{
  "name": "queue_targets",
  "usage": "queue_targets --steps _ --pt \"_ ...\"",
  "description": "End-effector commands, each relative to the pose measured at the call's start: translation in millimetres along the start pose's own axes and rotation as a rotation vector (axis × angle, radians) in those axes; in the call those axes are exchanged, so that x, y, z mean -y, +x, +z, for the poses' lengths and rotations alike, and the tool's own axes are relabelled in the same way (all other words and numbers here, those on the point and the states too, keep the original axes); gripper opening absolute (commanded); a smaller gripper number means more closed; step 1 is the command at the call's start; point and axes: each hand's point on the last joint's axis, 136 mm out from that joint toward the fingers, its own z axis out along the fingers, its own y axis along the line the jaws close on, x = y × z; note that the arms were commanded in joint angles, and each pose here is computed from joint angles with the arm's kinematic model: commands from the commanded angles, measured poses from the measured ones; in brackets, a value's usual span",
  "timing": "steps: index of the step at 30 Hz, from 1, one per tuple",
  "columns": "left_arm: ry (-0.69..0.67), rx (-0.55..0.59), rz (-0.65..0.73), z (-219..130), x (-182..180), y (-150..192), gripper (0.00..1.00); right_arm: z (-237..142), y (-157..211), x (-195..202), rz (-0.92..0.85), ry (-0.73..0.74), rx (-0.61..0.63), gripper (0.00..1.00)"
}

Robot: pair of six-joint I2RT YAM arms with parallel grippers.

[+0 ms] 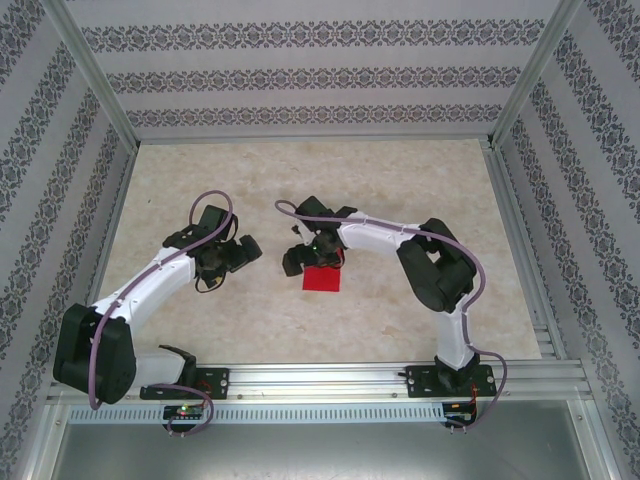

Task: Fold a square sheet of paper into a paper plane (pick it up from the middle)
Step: Rotate the paper at the center of the table, then third fold the triangle at the center of the table.

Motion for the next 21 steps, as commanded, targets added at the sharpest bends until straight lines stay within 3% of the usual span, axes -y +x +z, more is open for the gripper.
queue_targets --steps 1,5,10,15,21 --pt "0.063 0.007 0.011 1.7 13.3 -6.5 1.00 -18.4 23.3 14.3 -0.069 0.035 -0.070 0.87" --pt "0.140 -0.026 0.053 5.1 32.1 -1.4 0.99 -54.1 3.8 4.3 0.012 -0.024 0.102 0.87" --pt "0.275 -0.052 0.176 4.5 80.0 12.8 0.88 -88.7 -0.2 23.9 0.277 -0.092 0.273 0.84" --pt "0.355 -0.095 0.301 11.1 130.7 36.4 0.69 -94.6 21.3 57.2 0.492 -0.118 0.311 0.80" --pt "0.403 -0.162 0.376 35.7 180.7 65.4 0.55 -84.8 45.9 66.5 0.558 -0.181 0.258 0.77"
